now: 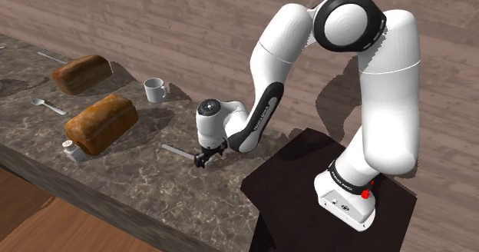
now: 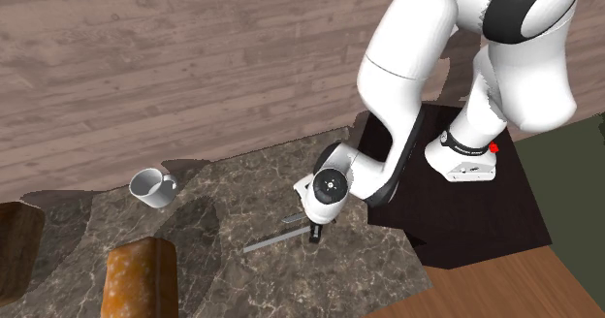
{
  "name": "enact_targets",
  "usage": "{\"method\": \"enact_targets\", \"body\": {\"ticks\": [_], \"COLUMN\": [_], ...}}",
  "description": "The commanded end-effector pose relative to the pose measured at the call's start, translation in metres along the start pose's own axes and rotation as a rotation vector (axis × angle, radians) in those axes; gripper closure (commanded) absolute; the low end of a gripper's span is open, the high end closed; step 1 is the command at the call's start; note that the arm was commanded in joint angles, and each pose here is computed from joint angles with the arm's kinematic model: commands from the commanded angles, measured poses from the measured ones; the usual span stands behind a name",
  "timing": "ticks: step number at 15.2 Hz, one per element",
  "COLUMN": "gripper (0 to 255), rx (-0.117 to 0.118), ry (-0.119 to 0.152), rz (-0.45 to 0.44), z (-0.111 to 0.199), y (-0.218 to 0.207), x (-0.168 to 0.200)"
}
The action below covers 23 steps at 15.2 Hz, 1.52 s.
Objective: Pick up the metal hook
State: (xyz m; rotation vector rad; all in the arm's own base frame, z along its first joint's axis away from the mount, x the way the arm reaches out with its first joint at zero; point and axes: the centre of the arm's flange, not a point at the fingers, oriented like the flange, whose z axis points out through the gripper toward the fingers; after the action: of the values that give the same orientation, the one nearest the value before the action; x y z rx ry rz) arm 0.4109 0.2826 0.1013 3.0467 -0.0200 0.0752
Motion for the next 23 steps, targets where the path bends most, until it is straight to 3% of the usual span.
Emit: {"method": "enact_targets", "body": {"ticks": [1,2,3,12,23], "gripper": [0,0,255,255,255], "rx": [0.0,0.0,0.0,0.0,0.0], "ry": [0.0,0.0,0.0,0.0,0.0], "rz": [0.0,0.0,0.0,0.0,0.0], "z": [0.009,0.009,0.008,0.009,-0.049], "y": [-0.002,-0.002,-0.002,-0.002,0.003], "x": [0.0,0.0,0.0,0.0,0.003]}}
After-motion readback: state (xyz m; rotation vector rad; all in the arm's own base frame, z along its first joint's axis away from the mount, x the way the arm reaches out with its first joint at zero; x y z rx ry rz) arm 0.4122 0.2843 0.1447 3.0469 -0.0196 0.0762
